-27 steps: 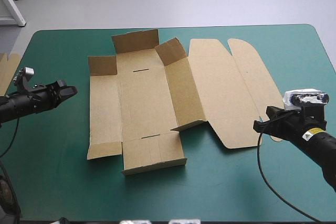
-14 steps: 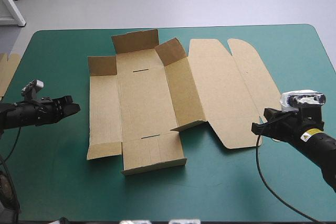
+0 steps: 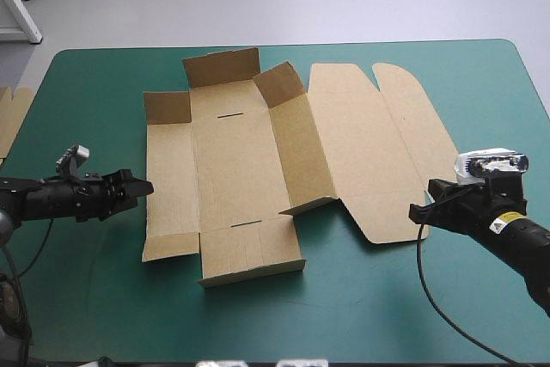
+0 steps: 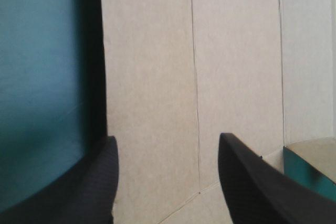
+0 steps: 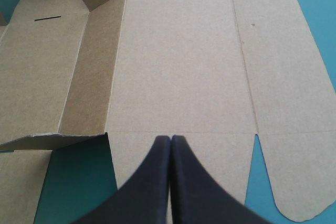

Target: Fold the box

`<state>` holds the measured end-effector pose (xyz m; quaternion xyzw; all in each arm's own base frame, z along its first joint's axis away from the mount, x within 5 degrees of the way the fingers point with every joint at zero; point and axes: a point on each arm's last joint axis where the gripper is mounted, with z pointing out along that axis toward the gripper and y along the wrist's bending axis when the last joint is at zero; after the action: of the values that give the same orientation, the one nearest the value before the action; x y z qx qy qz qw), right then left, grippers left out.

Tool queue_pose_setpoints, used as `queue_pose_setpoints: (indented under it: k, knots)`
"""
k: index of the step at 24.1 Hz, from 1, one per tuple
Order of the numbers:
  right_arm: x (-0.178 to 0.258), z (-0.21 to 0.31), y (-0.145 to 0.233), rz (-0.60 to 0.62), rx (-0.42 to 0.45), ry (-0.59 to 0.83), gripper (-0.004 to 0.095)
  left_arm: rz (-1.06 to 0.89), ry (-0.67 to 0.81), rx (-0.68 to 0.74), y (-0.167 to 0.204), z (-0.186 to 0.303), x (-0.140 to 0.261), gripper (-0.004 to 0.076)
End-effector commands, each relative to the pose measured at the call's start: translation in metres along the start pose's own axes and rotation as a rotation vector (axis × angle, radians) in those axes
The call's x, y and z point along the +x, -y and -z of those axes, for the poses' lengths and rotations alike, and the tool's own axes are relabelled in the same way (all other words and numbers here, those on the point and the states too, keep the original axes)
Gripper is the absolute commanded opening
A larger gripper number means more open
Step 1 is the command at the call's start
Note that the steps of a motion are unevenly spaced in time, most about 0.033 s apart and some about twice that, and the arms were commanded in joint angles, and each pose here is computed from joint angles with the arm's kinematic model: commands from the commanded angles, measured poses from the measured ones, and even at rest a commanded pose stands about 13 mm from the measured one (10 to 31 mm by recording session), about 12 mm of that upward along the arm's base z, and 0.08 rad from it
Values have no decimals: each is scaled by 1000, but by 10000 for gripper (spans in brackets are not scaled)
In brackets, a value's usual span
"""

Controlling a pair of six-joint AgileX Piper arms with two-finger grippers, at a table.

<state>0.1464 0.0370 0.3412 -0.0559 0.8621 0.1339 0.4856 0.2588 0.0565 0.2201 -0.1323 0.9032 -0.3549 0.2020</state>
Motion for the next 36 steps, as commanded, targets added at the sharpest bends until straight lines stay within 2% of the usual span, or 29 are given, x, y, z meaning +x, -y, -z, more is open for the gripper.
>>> queue_pose_setpoints:
  k: [1, 10, 12, 15, 21, 23, 26, 28, 31, 36]
  knots:
    - [-15, 7, -2, 13, 1, 88, -19, 13, -9, 41, 6, -2, 0, 418]
    - [-15, 7, -2, 13, -1, 84, -19, 40, -29, 71, -6, -15, -3, 417]
    - [-15, 7, -2, 13, -1, 84, -19, 48, -47, 100, -12, -22, -4, 416]
    - [-15, 7, -2, 13, -1, 84, -19, 21, -95, 283, -5, -40, -3, 408]
    - [-14, 7, -2, 13, -1, 77, -19, -91, -186, 315, 16, -69, 7, 403]
    - [-14, 7, -2, 13, -1, 76, -19, -105, -190, 317, 19, -71, 7, 375]
    - [-14, 7, -2, 13, -1, 76, -19, -120, -180, 311, 18, -72, 7, 291]
    - [-14, 7, -2, 14, -2, 74, -19, -127, -168, 319, 19, -72, 6, 209]
    - [-14, 7, -2, 14, -2, 74, -19, -138, -148, 334, 22, -70, 1, 4]
    - [-14, 7, -2, 14, -2, 70, -19, -190, -142, 360, 36, -61, -19, -10]
